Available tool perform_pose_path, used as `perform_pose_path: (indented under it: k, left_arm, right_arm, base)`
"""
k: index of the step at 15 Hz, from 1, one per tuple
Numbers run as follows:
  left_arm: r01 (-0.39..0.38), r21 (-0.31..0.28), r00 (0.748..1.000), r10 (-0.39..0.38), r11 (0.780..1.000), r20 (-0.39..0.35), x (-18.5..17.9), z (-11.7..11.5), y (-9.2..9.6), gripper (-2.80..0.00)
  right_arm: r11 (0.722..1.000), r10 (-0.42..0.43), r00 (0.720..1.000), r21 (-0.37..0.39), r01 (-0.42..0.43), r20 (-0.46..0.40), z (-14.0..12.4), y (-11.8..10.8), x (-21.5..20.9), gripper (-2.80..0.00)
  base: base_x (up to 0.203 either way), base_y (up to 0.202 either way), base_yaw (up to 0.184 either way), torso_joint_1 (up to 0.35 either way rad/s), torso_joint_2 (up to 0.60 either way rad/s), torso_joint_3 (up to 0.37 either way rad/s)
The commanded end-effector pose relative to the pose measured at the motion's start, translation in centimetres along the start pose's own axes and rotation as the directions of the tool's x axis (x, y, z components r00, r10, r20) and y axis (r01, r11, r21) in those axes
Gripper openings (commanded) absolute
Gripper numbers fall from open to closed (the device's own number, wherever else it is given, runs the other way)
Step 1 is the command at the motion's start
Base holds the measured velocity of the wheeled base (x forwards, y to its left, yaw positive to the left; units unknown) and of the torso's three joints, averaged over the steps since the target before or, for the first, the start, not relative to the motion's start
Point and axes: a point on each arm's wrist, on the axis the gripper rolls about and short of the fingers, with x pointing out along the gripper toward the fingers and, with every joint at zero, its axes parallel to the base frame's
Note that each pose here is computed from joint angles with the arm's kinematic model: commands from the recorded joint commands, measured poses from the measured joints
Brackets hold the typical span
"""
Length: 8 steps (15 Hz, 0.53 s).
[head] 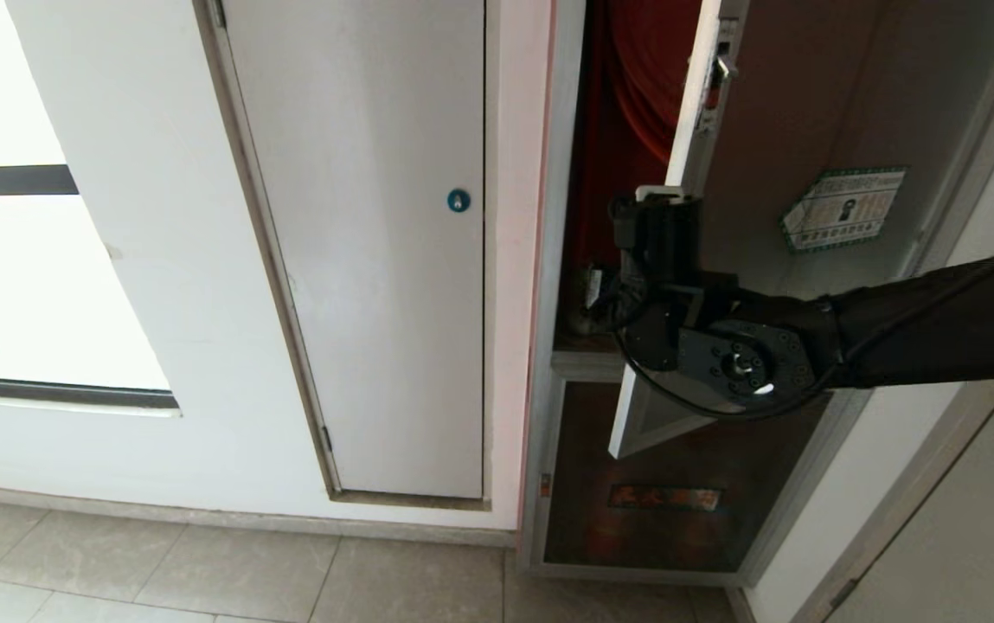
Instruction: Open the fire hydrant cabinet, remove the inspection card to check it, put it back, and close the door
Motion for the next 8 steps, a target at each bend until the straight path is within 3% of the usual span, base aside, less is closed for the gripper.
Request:
perform_pose_path:
  k: [1,6,8]
  left_arm:
    - [0.000,0.000,1.000,0.000,1.000,-0.002,0.0,0.0,0.0,-2.80]
    - [0.001,0.000,1.000,-0.001,1.000,-0.002,0.0,0.0,0.0,-2.80]
    - [0.000,0.000,1.000,0.000,1.000,-0.001,0.0,0.0,0.0,-2.80]
  right_arm:
    - [1.000,-0.013,1.000,0.006,0.013,0.005,0.5,-1.5,-1.2,-2.80]
    - [0.999,-0.032,0.999,0.017,0.031,0.015,0.3,-4.6,-3.6,-2.80]
    - [0.997,-0.082,0.997,0.011,0.082,0.011,0.1,-6.4,-4.7,-2.80]
  base:
    - [0.000,0.000,0.000,0.000,0.00,0.000]
    - [0.000,0.000,0.000,0.000,0.00,0.000]
    - [0.000,0.000,0.000,0.000,0.00,0.000]
